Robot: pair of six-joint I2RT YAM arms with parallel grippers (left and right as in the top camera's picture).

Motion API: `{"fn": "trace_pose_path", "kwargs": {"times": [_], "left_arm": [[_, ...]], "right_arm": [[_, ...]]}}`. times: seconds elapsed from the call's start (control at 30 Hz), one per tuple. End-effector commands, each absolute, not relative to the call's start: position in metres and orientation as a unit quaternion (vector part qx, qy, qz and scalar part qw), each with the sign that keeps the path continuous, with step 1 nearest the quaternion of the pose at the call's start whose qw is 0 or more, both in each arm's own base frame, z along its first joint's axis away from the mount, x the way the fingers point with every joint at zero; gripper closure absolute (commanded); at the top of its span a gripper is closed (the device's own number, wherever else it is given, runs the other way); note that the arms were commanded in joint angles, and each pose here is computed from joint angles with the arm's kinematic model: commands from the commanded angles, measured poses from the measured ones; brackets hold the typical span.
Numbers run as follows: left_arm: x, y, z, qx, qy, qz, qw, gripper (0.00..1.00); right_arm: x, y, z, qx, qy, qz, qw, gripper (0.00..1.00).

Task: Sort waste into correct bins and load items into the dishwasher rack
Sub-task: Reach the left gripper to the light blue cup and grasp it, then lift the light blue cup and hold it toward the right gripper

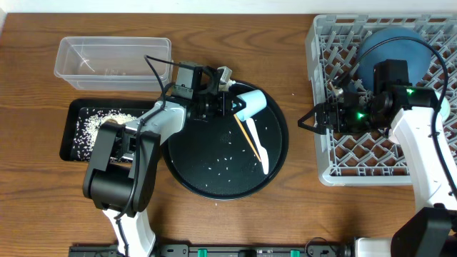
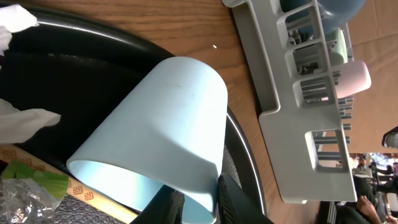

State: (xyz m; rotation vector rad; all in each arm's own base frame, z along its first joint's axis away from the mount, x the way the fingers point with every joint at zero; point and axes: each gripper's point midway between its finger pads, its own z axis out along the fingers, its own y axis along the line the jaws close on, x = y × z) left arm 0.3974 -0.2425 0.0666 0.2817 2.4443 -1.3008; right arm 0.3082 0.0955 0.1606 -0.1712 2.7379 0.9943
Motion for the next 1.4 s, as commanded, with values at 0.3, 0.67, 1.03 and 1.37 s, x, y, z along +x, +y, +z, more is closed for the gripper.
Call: {"fn": "trace_pose_path", "kwargs": {"times": [0.3, 0.67, 1.03, 1.37], "left_arm": [[0.404, -0.240, 0.067, 0.058, 0.871, -0.457, 0.170, 0.71], [0.416, -0.252, 0.075, -0.007, 0.868, -0.466, 0.172, 0.70], [0.414, -0.254, 0.075, -0.004, 0.868, -0.467, 0.169, 0.94], [0.391, -0.268, 0.144, 0.026, 0.823, -0.549, 0.145, 0.94]], "right_arm": [[0.306, 0.103, 0.160, -0.066, 0.928, 0.350, 0.107, 0.01], [0.306, 0.103, 0.160, -0.066, 0.928, 0.350, 0.107, 0.01], [0.305, 0.103, 0.160, -0.064, 0.929, 0.350, 0.104, 0.01], [0.302, 0.118, 0.175, -0.067, 0.904, 0.409, 0.103, 0.01]]}}
